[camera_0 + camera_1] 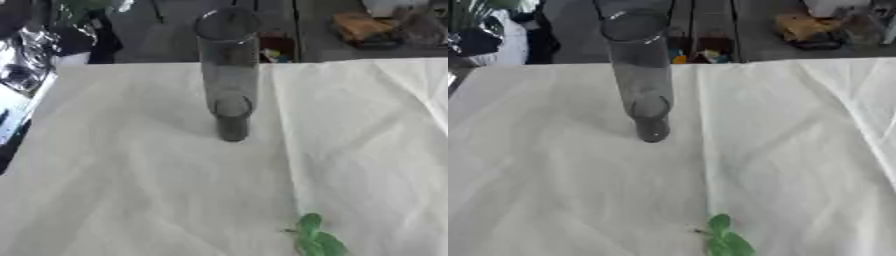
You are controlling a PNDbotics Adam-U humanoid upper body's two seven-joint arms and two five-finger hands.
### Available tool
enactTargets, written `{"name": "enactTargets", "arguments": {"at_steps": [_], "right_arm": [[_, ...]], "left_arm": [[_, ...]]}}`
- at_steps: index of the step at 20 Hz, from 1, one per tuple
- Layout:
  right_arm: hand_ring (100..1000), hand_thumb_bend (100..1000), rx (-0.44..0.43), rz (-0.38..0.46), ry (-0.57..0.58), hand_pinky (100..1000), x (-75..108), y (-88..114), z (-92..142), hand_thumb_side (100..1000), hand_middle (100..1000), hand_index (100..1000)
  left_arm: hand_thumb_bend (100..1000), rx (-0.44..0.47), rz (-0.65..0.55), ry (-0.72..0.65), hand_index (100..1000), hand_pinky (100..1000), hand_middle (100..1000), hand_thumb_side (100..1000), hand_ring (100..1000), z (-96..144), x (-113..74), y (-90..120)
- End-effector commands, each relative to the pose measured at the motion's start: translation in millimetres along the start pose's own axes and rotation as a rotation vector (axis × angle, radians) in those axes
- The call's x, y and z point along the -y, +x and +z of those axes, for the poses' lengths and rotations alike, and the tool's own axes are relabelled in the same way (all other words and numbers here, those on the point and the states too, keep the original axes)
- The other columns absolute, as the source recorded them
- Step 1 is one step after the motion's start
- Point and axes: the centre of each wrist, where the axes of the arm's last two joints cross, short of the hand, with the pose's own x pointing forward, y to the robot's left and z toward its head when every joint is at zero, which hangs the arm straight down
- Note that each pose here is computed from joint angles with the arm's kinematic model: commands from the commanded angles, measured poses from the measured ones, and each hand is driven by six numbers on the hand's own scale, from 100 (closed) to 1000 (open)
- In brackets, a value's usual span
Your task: Arrange flowers into the vase.
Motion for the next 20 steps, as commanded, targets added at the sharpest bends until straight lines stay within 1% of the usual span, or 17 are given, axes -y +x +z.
{"name": "enactTargets", "arguments": {"at_steps": [1,4,7,12,17,20], "right_arm": [[729,100,0.023,-0.004,-0.002,673,2.3,4.0,-5.2,1000,494,768],[730,100,0.02,-0.007,0.003,675,2.0,4.1,-4.8,1000,493,768],[731,100,0.016,-0.011,0.012,676,1.5,4.2,-4.4,1000,492,769],[733,100,0.01,-0.013,0.023,676,1.5,4.2,-3.6,1000,491,769],[735,100,0.004,-0.014,0.031,677,2.2,4.2,-2.6,1000,490,769],[736,100,0.001,-0.012,0.038,678,2.8,4.1,-1.8,1000,489,770]], "left_arm": [[102,0.051,0.097,0.095,100,100,100,205,100,2.4,-25.7,18.3],[108,0.086,0.186,0.133,100,100,100,196,100,4.8,-33.6,31.5],[111,0.107,0.263,0.157,100,100,100,191,100,2.5,-37.0,40.3],[120,0.136,0.383,0.203,100,100,100,183,100,-2.5,-41.1,49.7],[131,0.162,0.552,0.249,100,100,100,173,100,-7.5,-46.3,60.7],[137,0.182,0.628,0.275,100,100,100,169,100,-7.6,-47.6,65.3]]}}
